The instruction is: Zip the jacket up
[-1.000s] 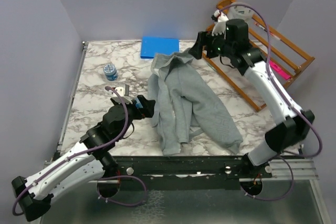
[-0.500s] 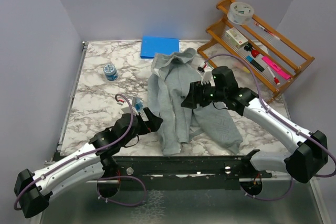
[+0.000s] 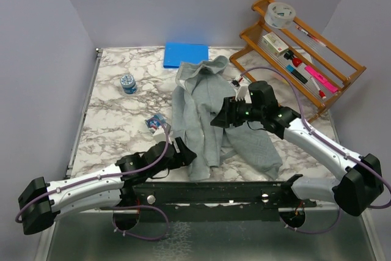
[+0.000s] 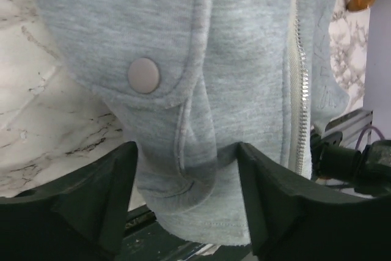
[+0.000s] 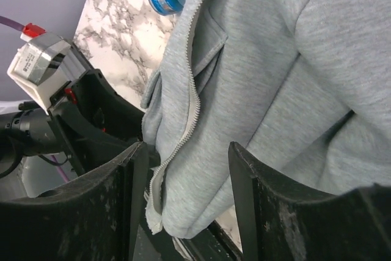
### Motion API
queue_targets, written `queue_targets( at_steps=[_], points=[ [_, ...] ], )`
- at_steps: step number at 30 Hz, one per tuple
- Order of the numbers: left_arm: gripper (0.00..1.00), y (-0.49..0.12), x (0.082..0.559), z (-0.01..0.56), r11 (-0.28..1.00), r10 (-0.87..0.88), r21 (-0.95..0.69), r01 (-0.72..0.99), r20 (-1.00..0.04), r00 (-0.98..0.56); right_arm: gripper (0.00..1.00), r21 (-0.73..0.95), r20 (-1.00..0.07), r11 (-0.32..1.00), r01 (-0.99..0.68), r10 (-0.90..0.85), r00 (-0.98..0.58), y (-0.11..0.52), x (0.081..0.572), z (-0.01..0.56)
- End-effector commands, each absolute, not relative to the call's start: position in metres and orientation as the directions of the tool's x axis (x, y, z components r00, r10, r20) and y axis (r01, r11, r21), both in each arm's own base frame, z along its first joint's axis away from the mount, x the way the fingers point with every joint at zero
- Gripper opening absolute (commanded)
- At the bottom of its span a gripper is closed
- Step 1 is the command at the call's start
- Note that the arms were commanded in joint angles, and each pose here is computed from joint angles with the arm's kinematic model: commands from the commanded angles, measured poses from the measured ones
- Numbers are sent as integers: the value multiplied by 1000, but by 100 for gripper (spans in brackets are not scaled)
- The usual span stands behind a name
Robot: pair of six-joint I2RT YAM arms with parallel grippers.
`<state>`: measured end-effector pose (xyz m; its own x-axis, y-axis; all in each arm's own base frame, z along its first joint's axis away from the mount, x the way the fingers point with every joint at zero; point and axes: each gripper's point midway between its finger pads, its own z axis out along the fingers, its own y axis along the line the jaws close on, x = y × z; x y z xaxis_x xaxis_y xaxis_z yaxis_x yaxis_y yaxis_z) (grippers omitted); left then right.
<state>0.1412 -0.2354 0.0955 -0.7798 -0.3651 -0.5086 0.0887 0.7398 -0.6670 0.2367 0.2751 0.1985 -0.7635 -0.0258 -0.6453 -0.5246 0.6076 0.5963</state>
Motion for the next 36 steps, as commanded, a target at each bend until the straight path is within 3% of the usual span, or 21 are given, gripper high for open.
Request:
queue_targets(
  at_steps=[1, 6, 10, 18, 28, 33, 36],
  points=[
    [62, -222, 152, 96, 749, -453, -662, -6, -506, -734, 59, 566, -644, 660, -494, -20, -765, 264, 237, 190],
    [21, -202, 168, 119, 770, -503, -637, -23, -585, -636, 65, 572, -615, 678, -462, -18, -789, 260, 232, 175],
    [0, -191, 175, 131, 791, -504, -612, -24, -629, -592, 66, 608, -593, 650, -456, -10, -805, 264, 226, 171],
    [0, -162, 183, 148, 859, -465, -507, -71, -715, -522, 78, 650, -556, 606, -458, -30, -830, 268, 212, 171],
    [0, -155, 195, 152, 947, -306, -312, -77, -802, -513, 79, 712, -479, 550, -436, -72, -875, 299, 210, 146],
    [0, -167, 195, 147, 948, -279, -316, -23, -800, -532, 79, 727, -479, 524, -444, -76, -874, 329, 212, 143],
    [0, -172, 194, 149, 939, -288, -344, 7, -798, -530, 79, 687, -470, 595, -418, -76, -880, 339, 221, 123]
  ],
)
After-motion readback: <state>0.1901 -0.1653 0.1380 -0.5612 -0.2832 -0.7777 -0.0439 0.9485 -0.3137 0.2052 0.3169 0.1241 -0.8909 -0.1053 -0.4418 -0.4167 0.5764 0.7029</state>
